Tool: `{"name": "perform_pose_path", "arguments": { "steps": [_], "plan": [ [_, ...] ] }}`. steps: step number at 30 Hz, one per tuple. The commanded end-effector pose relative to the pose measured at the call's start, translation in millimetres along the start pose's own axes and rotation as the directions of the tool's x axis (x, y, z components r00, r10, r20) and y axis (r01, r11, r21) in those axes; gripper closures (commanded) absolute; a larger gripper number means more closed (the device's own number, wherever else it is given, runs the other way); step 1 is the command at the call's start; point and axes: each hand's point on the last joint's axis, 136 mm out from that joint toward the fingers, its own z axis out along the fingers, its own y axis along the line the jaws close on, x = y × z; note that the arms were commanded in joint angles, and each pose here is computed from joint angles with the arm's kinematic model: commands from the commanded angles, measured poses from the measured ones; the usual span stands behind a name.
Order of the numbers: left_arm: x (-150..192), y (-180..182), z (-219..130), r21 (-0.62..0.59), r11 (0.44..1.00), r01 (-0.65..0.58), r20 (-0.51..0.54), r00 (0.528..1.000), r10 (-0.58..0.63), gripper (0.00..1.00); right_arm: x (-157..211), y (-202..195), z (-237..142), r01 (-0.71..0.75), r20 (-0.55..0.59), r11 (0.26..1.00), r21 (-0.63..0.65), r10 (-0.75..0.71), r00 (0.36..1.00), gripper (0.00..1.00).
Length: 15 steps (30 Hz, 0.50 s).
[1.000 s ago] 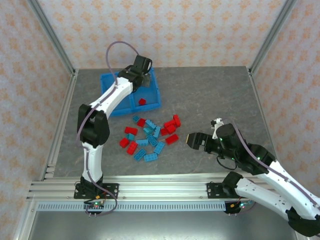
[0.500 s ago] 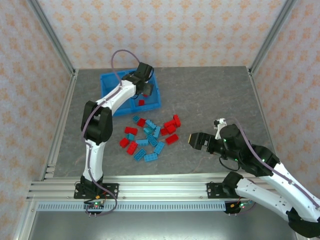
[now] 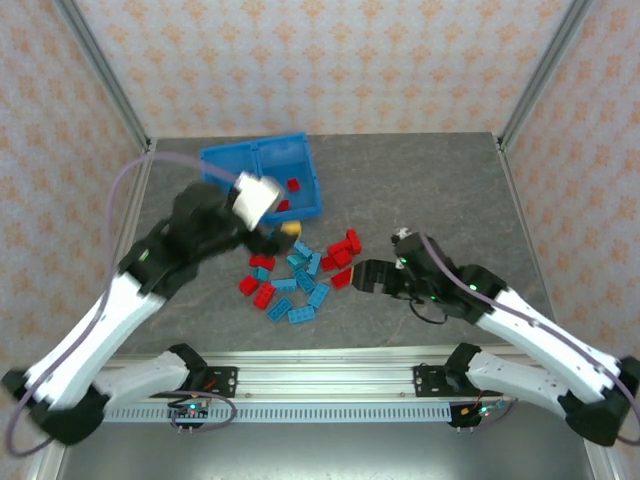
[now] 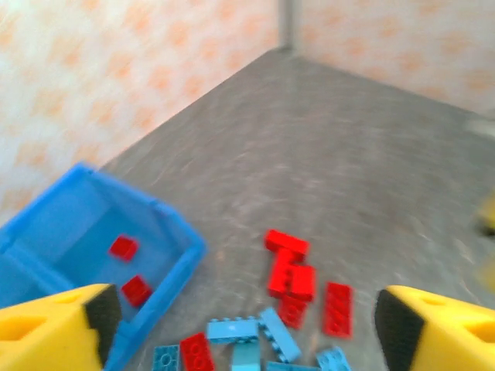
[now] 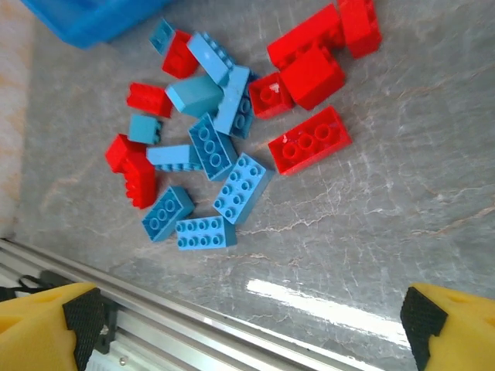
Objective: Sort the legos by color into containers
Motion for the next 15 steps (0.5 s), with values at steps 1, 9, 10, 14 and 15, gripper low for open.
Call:
{"name": "perform_pose_path", "arguments": {
  "steps": [1, 9, 10, 14, 15],
  "plan": [
    [64.4, -49.6, -28.4, 0.209, 0.96, -0.184, -0.02, 0.981, 0.193, 0.0, 0.4, 16.1, 31.5, -0.001, -0.029, 1.0, -0.03, 0.0, 1.0, 0.03],
    [122.1, -72.1, -59.2, 0.202, 0.973, -0.116, 0.104, 0.99, 0.096, 0.0, 25.7, 18.5, 110.7, 0.068, -0.117, 0.989, 0.128, -0.053, 0.992, 0.03],
    [126.1, -73.5, -56.2, 0.21, 0.972, -0.107, 0.099, 0.991, 0.088, 0.0, 30.0, 20.0, 118.3, 0.076, -0.126, 0.988, 0.133, -0.059, 0.99, 0.01],
    [133.0, -83.7, -44.7, 0.289, 0.948, -0.131, 0.056, 0.991, 0.12, 0.0, 46.3, 21.0, 152.3, 0.07, -0.162, 0.987, 0.145, -0.046, 0.986, 0.01],
    [136.1, -84.1, -39.5, 0.299, 0.946, -0.126, 0.035, 0.992, 0.122, 0.0, 49.1, 20.2, 160.3, 0.067, -0.172, 0.987, 0.148, -0.041, 0.984, 0.01]
  ]
}}
